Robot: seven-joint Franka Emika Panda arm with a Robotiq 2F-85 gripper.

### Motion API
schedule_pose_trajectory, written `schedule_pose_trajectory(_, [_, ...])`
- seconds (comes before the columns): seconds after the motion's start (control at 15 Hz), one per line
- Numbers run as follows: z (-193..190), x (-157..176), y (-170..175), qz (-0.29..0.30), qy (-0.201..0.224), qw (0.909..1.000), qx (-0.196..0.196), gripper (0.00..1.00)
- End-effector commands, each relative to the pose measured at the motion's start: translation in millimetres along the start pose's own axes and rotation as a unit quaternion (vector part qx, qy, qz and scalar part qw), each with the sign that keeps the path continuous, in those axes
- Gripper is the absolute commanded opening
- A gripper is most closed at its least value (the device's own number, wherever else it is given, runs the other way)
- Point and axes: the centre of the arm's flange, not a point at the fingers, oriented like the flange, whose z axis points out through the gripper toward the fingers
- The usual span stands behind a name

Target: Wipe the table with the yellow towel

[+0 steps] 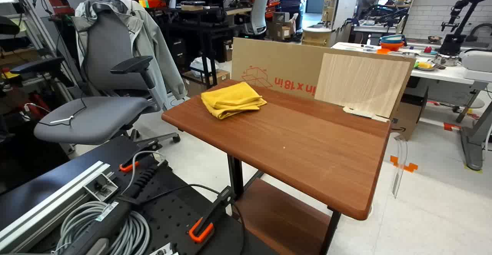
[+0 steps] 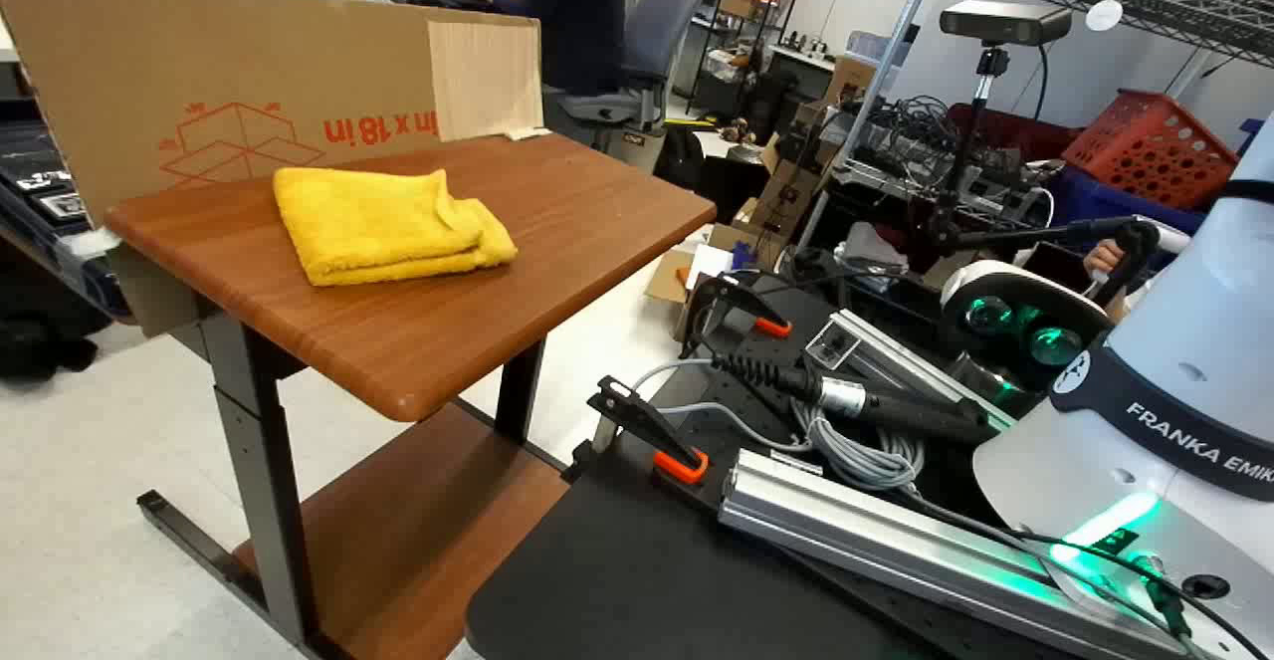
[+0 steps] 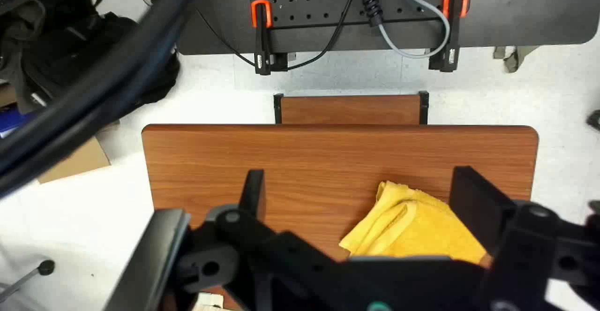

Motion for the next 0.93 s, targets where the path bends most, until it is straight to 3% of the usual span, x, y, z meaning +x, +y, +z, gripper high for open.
schedule_pose_trajectory(0.0, [0,0,0,0.000,0.000,1.0000,0.000,1.00])
schedule_pose_trajectory(0.13, [1,8,-5,0.015,0.016,0.9996,0.015,1.00])
schedule_pose_trajectory(0.27, [1,24,-11,0.043,0.058,0.9958,0.056,1.00])
schedule_pose_trajectory(0.53, [9,80,-32,0.113,0.129,0.9776,0.123,1.00])
schedule_pose_trajectory(0.67, [29,122,-42,0.154,0.122,0.9715,0.132,1.00])
schedule_pose_trajectory(0.87, [70,169,-51,0.216,0.072,0.9665,0.118,1.00])
